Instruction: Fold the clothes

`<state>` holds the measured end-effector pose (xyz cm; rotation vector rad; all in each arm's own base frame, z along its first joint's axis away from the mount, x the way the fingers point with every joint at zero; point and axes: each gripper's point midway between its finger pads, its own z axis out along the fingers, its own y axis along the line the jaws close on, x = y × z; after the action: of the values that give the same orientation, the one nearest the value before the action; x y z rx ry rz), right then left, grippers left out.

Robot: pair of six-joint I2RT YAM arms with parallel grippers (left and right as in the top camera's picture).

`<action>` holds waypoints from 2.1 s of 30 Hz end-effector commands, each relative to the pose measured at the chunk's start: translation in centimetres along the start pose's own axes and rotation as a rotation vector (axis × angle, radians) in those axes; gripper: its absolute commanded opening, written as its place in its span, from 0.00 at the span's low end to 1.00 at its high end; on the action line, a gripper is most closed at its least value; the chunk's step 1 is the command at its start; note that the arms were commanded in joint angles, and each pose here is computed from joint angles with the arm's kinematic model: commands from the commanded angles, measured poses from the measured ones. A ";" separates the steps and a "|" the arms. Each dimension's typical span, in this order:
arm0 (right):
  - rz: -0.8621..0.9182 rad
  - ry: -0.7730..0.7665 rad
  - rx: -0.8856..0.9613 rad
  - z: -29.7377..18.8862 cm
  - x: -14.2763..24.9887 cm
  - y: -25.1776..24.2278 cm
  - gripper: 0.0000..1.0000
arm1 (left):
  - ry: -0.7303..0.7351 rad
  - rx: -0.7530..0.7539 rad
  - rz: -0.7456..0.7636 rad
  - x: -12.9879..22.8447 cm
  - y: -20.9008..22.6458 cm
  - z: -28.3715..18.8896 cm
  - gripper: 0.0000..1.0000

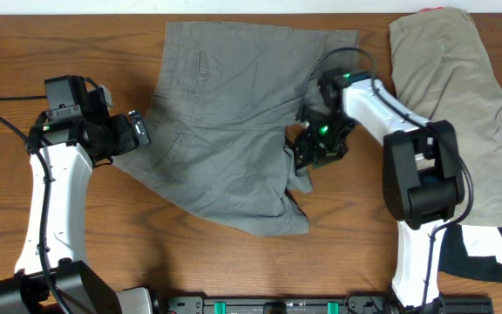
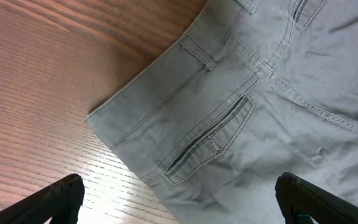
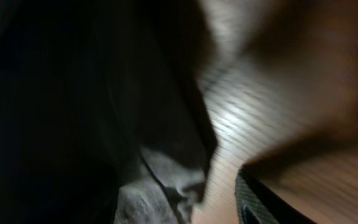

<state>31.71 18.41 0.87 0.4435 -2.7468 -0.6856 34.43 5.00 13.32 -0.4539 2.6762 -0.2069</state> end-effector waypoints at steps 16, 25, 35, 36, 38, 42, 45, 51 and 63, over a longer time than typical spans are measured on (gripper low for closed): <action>0.165 -0.152 0.382 -2.9 -2.0 -11.3 0.01 | -0.018 -0.008 0.021 -0.7 0.1 0.3 0.99; 0.162 -0.319 0.524 -9.4 -5.2 -16.1 0.13 | -0.029 -0.055 0.028 -0.9 0.9 0.3 1.00; 0.155 -0.221 0.249 -13.1 -2.8 -8.3 0.52 | -0.016 -0.056 0.026 -0.6 1.0 0.3 1.00; 0.142 -0.218 0.213 -13.3 -2.4 -7.3 0.52 | -0.007 -0.057 0.025 -0.4 1.0 0.3 1.00; 0.142 -0.206 0.174 -13.7 -1.5 -6.0 0.53 | 0.019 -0.056 0.022 0.3 1.0 0.3 1.00; 0.073 -0.148 0.015 -13.1 0.3 -2.6 0.52 | 0.079 -0.056 0.032 1.8 0.5 0.3 1.00; 0.104 -0.068 -0.005 -12.0 2.4 -2.3 0.49 | 0.128 -0.050 0.057 3.2 -0.3 0.5 1.00; 0.151 -0.016 0.041 -8.2 5.3 -3.4 0.48 | 0.202 -0.046 0.139 5.7 -0.8 1.4 1.00; 0.190 -0.206 0.211 -3.0 6.8 -5.3 0.55 | 0.190 -0.046 0.140 6.7 -0.3 3.6 1.00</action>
<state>28.81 10.27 2.98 0.2136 -3.0178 -0.4798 30.47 2.08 8.58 -0.2959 2.8698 -0.1659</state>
